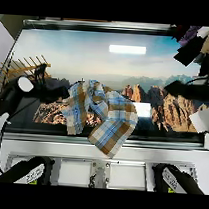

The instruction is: Fold the clothes and pants, and hang the long-sleeved shirts on hangers.

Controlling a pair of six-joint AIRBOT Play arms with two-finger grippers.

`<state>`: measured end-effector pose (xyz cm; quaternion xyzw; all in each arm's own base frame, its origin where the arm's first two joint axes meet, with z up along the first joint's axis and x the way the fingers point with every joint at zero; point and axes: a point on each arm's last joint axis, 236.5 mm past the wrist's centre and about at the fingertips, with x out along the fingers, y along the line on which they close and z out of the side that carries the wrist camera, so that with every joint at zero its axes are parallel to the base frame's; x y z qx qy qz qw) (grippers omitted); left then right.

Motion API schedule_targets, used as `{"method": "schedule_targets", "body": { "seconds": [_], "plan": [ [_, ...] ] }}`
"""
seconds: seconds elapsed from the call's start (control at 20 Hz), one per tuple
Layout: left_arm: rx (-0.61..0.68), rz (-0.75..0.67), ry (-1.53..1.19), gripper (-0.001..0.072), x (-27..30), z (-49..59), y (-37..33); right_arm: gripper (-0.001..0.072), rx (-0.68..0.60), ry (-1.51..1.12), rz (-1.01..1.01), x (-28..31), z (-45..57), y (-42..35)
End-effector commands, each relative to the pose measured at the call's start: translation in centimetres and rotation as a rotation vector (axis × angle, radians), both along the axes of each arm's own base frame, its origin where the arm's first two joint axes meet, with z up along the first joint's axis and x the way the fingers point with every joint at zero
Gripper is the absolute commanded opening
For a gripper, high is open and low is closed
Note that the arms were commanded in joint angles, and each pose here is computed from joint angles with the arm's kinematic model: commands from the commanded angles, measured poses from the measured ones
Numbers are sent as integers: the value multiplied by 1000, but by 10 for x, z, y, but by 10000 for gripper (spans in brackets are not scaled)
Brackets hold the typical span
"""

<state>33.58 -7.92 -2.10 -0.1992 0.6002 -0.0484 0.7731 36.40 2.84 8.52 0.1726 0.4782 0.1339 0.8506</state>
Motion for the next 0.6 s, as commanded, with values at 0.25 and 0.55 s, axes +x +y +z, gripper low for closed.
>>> {"method": "schedule_targets", "body": {
  "seconds": [0.25,0.55],
  "plan": [
    [-28,-115,348,686,-95,-93,-29,610,58,402,207,-36,-142,77],
    [-14,-170,395,685,-107,-105,-42,610,25,441,319,-47,-168,121]
  ]
}}
